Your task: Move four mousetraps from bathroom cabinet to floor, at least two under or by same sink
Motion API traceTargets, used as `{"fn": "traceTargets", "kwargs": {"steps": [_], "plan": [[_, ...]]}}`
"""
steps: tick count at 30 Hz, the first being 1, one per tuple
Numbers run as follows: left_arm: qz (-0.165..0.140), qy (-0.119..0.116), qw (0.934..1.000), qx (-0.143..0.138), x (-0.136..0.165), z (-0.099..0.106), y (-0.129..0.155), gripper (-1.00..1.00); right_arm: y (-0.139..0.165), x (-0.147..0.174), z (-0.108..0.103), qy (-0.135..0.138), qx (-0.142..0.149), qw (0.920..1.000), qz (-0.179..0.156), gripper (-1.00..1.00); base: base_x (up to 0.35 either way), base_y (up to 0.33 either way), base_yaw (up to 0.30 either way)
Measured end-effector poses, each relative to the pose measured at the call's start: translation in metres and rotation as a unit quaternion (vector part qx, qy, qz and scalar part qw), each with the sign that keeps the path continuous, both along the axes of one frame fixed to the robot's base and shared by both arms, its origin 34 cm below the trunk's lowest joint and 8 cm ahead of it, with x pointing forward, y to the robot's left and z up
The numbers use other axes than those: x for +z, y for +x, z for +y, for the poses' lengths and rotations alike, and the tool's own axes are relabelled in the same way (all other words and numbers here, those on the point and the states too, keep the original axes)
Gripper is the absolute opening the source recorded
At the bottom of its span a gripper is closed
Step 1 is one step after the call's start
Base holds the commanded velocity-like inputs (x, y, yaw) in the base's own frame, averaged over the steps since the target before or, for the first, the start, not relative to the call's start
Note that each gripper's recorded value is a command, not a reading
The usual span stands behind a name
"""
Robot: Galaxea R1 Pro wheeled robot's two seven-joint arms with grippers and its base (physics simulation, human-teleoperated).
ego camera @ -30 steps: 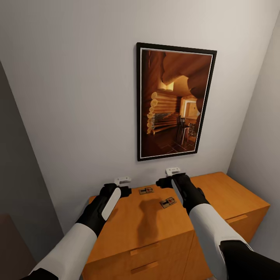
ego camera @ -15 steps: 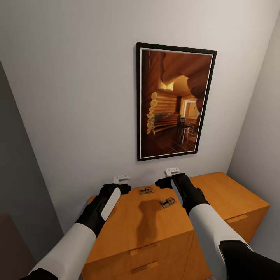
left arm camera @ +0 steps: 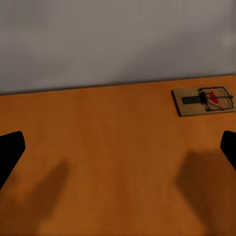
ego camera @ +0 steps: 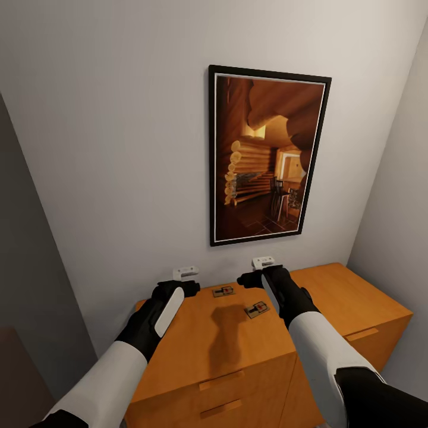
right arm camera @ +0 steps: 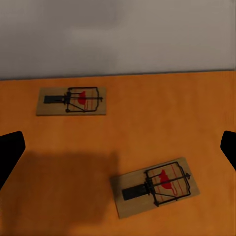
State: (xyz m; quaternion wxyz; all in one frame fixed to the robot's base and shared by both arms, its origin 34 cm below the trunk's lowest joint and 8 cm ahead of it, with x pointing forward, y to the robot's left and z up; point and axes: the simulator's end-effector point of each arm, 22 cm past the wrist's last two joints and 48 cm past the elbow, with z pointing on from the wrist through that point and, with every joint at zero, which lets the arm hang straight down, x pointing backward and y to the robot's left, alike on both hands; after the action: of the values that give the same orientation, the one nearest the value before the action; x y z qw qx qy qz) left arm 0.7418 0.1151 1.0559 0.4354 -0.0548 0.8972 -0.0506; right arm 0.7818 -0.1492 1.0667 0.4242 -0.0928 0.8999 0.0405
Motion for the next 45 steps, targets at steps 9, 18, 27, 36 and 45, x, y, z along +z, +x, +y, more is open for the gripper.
{"fn": "traceTargets", "kwargs": {"steps": [9, 18, 27, 36, 45], "plan": [[0.002, 0.001, 1.0000, 0.000, -0.001, 0.001, 0.000, 1.00, 0.001, 0.000, -0.003, -0.002, -0.004, 1.0000, -0.001, 1.00, 0.000, 0.000, 0.000], [0.003, 0.002, 1.0000, 0.001, -0.002, 0.003, 0.000, 1.00, 0.001, 0.000, -0.005, -0.003, -0.007, 1.0000, -0.001, 1.00, 0.000, 0.000, 0.000], [0.004, 0.002, 1.0000, 0.000, -0.003, 0.002, -0.001, 1.00, 0.000, 0.000, -0.002, 0.001, -0.005, 1.0000, 0.001, 1.00, 0.000, 0.000, 0.000], [0.004, 0.002, 1.0000, -0.001, -0.003, 0.001, -0.001, 1.00, 0.000, -0.001, -0.001, 0.004, -0.003, 1.0000, 0.001, 1.00, 0.000, 0.000, 0.000], [0.001, 0.000, 1.0000, -0.004, -0.001, -0.005, -0.001, 1.00, -0.003, -0.005, 0.011, 0.008, 0.003, 0.9999, 0.008, 1.00, 0.000, 0.000, 0.000]]}}
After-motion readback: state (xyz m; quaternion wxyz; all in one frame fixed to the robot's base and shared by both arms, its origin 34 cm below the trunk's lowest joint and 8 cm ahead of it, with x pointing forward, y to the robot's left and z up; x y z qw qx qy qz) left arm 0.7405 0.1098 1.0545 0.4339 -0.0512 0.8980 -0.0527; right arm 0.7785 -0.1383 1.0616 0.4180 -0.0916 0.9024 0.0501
